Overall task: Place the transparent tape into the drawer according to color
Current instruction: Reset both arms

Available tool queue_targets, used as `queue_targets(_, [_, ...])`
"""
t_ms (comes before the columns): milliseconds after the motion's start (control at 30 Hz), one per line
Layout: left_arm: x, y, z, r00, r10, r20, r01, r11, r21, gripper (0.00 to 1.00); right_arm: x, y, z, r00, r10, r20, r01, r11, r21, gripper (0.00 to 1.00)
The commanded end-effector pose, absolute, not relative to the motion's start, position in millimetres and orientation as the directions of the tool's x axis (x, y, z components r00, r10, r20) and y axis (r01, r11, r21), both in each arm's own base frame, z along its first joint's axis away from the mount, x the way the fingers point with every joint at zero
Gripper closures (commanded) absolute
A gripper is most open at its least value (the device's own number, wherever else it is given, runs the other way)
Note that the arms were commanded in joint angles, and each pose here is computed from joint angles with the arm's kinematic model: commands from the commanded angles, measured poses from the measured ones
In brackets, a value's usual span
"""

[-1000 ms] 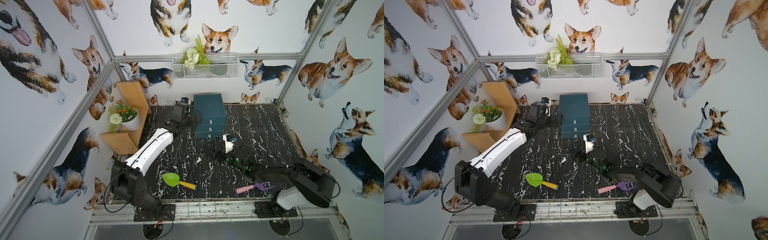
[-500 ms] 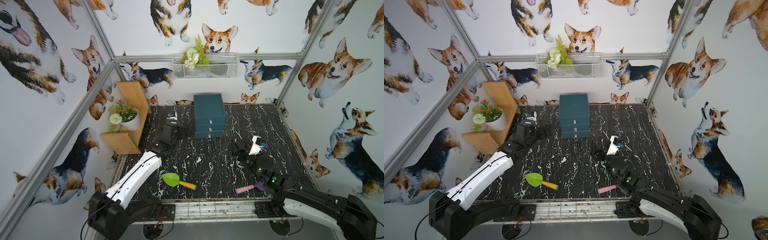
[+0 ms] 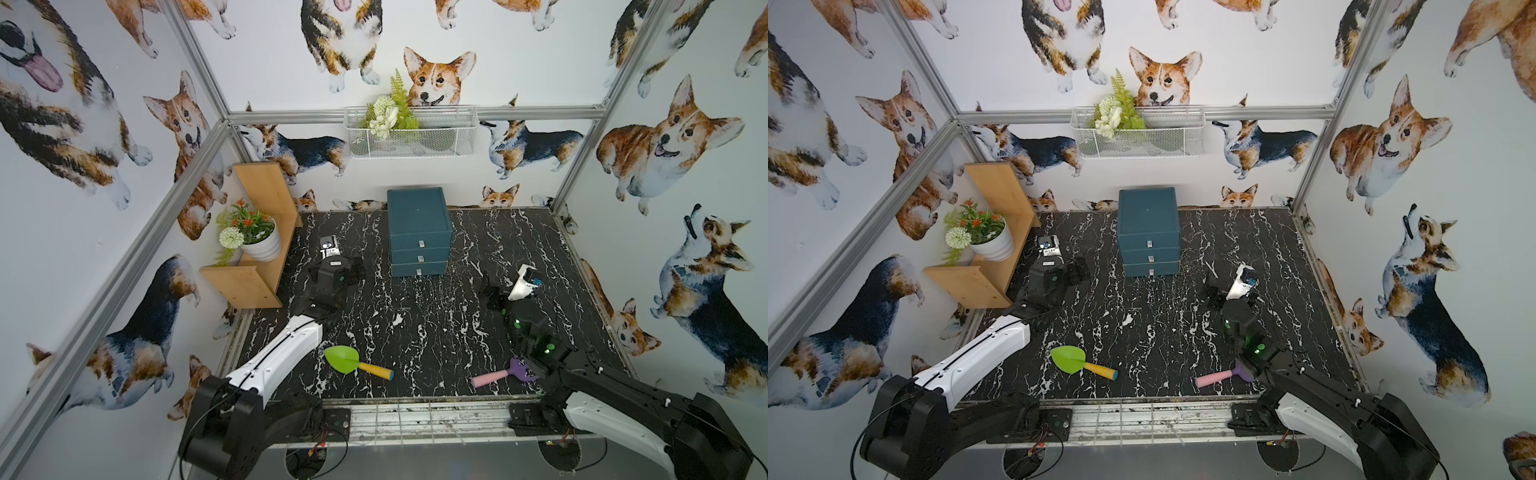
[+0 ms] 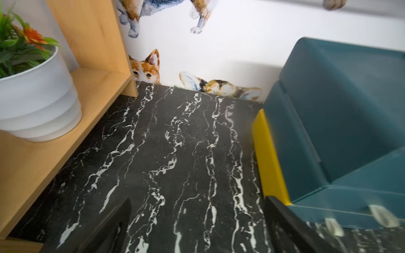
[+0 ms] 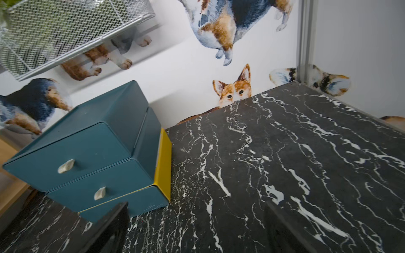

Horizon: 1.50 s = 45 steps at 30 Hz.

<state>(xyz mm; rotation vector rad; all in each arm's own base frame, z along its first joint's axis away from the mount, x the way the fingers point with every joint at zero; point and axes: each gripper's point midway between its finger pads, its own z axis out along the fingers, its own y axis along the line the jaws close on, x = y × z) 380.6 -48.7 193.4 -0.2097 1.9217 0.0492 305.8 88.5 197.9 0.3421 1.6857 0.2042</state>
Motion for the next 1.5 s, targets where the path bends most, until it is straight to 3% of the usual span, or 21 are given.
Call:
queue_targets(0, [393.9,-22.8,216.0,-0.211,-0.046,-0.976,-0.248,0.969,0.008,0.00,310.1,84.2,209.8,-0.051,0.274,-0.960,0.113,0.957,0.267,0.00])
queue_targets(200, [403.0,16.7,179.2,-0.251,-0.008,-0.968,-0.332,0.940,0.078,0.01,314.4,79.7,204.8,-0.063,0.222,-0.973,0.161,0.964,0.210,0.00])
queue_targets(300, [402.5,22.6,147.1,-0.311,0.043,-0.949,-0.311,0.939,0.145,0.01,315.7,78.8,204.1,-0.068,0.202,-0.977,0.171,0.967,0.188,0.00])
queue_targets(400, [395.3,19.7,128.7,-0.292,0.053,-0.955,-0.250,0.959,0.130,0.01,315.9,78.0,204.8,-0.062,0.202,-0.977,0.173,0.967,0.189,0.00])
queue_targets(700, [385.7,17.1,116.6,-0.213,0.039,-0.976,-0.172,0.982,0.077,0.01,320.0,66.6,212.3,-0.024,0.169,-0.985,0.182,0.970,0.162,0.00])
queue_targets(767, [370.0,14.0,122.2,-0.117,0.057,-0.991,-0.145,0.987,0.074,0.01,323.0,60.9,216.3,-0.011,0.159,-0.987,0.187,0.970,0.154,0.00])
queue_targets(1000, [375.6,30.2,115.5,-0.168,0.012,-0.986,-0.248,0.967,0.054,0.00,326.1,15.9,220.5,0.056,0.023,-0.998,0.297,0.954,0.039,0.00])
queue_targets(1267, [375.8,29.9,116.2,-0.164,0.014,-0.986,-0.246,0.968,0.055,0.00,352.5,-6.4,184.8,-0.049,-0.056,-0.997,0.279,0.958,-0.068,0.00])
queue_targets(1367, [375.7,29.9,116.0,-0.165,0.014,-0.986,-0.246,0.968,0.055,0.00,351.0,-24.8,172.9,-0.106,-0.085,-0.991,0.367,0.923,-0.118,0.00])
queue_targets(1467, [375.8,30.1,115.7,-0.166,0.014,-0.986,-0.247,0.967,0.056,0.00,345.4,-25.4,152.1,-0.137,-0.052,-0.989,0.338,0.936,-0.096,0.00])
